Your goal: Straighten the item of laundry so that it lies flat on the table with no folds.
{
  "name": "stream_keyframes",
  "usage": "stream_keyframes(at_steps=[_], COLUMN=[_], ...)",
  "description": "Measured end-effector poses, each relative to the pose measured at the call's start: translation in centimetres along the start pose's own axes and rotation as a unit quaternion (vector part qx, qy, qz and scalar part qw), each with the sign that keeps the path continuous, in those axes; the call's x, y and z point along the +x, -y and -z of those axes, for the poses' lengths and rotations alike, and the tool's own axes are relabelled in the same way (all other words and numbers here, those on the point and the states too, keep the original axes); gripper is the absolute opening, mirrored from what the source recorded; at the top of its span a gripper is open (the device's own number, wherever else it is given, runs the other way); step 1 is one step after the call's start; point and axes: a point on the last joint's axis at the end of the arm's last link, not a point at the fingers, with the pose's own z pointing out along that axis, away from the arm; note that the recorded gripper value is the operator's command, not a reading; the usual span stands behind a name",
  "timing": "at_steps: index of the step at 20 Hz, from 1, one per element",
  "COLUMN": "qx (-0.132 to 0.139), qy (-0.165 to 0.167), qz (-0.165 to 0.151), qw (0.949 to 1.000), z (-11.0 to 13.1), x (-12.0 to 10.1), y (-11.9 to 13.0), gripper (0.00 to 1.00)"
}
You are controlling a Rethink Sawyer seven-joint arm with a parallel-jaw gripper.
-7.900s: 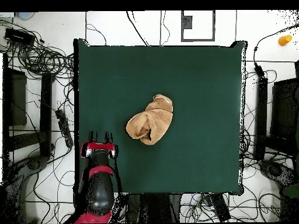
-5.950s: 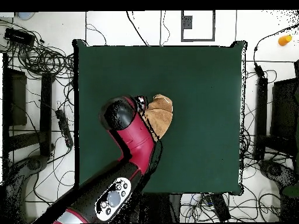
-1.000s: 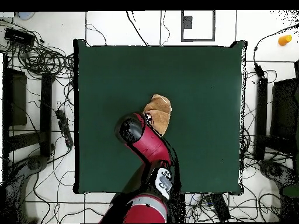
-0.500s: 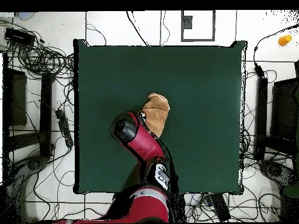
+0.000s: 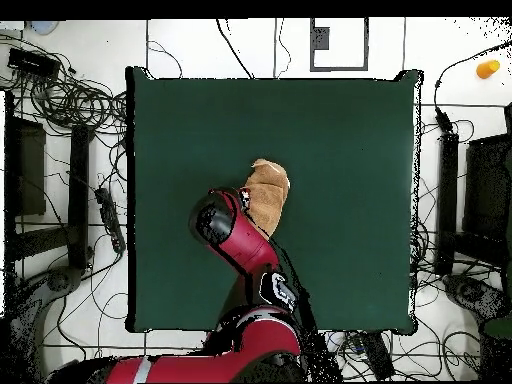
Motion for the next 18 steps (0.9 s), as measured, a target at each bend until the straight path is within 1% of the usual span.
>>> stream_keyframes(at_steps=[4,18], qx=[0.000,0.001], qy=[0.002,0.004], qz=[-0.005,-0.004], qw=[1.0000,1.0000], z=[0.00,0.01], x=[-0.01,-0.01], y=[0.01,0.04], gripper=[1.00,1.00])
